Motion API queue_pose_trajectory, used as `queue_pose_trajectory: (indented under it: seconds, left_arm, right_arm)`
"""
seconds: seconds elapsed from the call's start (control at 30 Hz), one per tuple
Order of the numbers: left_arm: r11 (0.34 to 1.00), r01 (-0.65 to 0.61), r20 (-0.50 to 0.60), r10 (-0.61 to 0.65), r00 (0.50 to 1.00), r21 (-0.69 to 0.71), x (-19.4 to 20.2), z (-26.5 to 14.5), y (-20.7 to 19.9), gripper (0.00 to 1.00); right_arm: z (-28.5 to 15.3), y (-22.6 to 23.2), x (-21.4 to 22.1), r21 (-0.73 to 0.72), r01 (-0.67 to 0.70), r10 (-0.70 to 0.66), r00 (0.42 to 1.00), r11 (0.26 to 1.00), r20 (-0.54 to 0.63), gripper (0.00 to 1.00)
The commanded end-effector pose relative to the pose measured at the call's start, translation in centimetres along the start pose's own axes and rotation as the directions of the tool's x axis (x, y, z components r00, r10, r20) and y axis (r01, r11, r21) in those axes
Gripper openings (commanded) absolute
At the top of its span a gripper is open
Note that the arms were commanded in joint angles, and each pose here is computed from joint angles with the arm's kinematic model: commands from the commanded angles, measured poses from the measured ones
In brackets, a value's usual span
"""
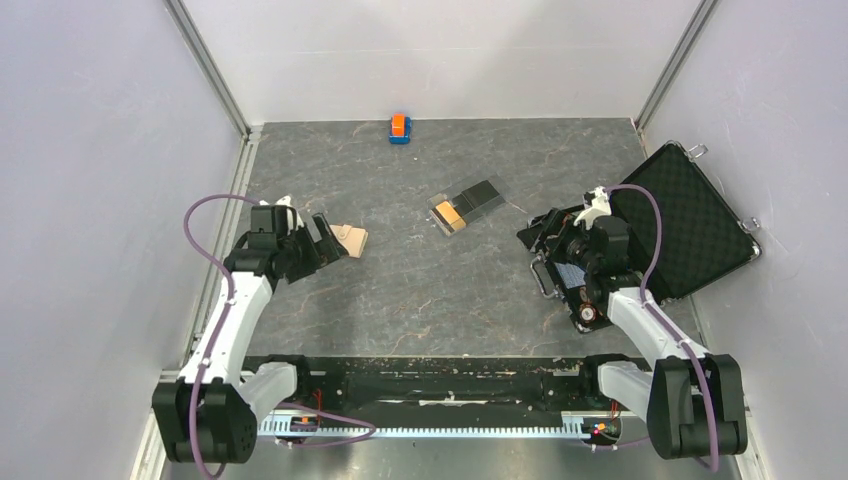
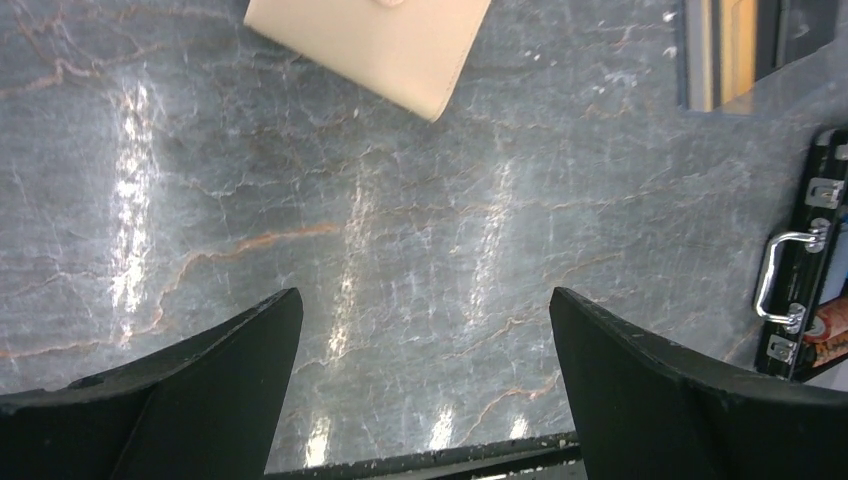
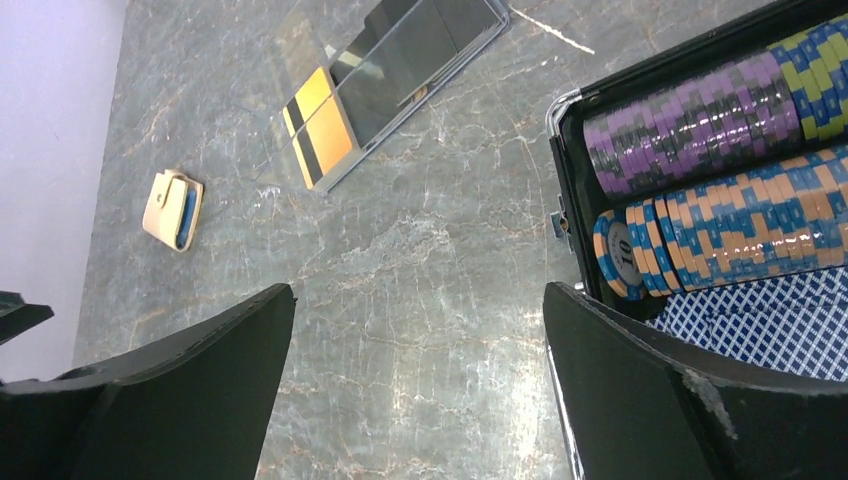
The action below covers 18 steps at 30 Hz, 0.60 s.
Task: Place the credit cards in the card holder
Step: Pick up the card holder from the center of the board.
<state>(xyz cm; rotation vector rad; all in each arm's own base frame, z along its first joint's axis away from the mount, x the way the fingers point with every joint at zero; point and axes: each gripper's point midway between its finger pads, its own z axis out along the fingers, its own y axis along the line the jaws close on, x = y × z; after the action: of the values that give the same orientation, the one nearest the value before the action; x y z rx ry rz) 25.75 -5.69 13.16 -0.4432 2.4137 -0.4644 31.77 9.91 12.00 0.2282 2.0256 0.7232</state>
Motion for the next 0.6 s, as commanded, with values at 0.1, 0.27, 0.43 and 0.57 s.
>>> queue_pose_trajectory:
  seconds: [0.1, 0.27, 0.43, 0.57]
  left_arm:
    - [0.994, 0.024, -0.118, -0.037, 0.992, -0.11, 0.3, 1.3, 1.4, 1.0]
    - [0.98, -0.007, -0.217, -0.038, 0.975, -0.201, 0.5, 3.4, 3.0, 1.0]
    - [0.968, 0.035, -0.281, -0.106, 0.954, -0.248, 0.5, 5.9, 3.5, 1.0]
    - [0.957, 0.225, -0.273, -0.27, 0.923, -0.185, 0.1, 7.8, 3.1, 1.0]
  right_arm:
    - [-0.6, 1.0, -0.4, -0.018, 0.037, -0.038, 0.997, 0.999, -0.065, 0.98]
    - [-0.9, 0.6, 0.8, -0.009, 0.077, -0.078, 0.99, 0.997, -0.119, 0.98]
    - [-0.9, 1.5, 2.3, -0.018, 0.122, -0.123, 0.978, 0.992, -0.171, 0.98]
    - [-0.3, 3.1, 3.2, -0.048, 0.155, -0.162, 0.966, 0.987, -0.2, 0.98]
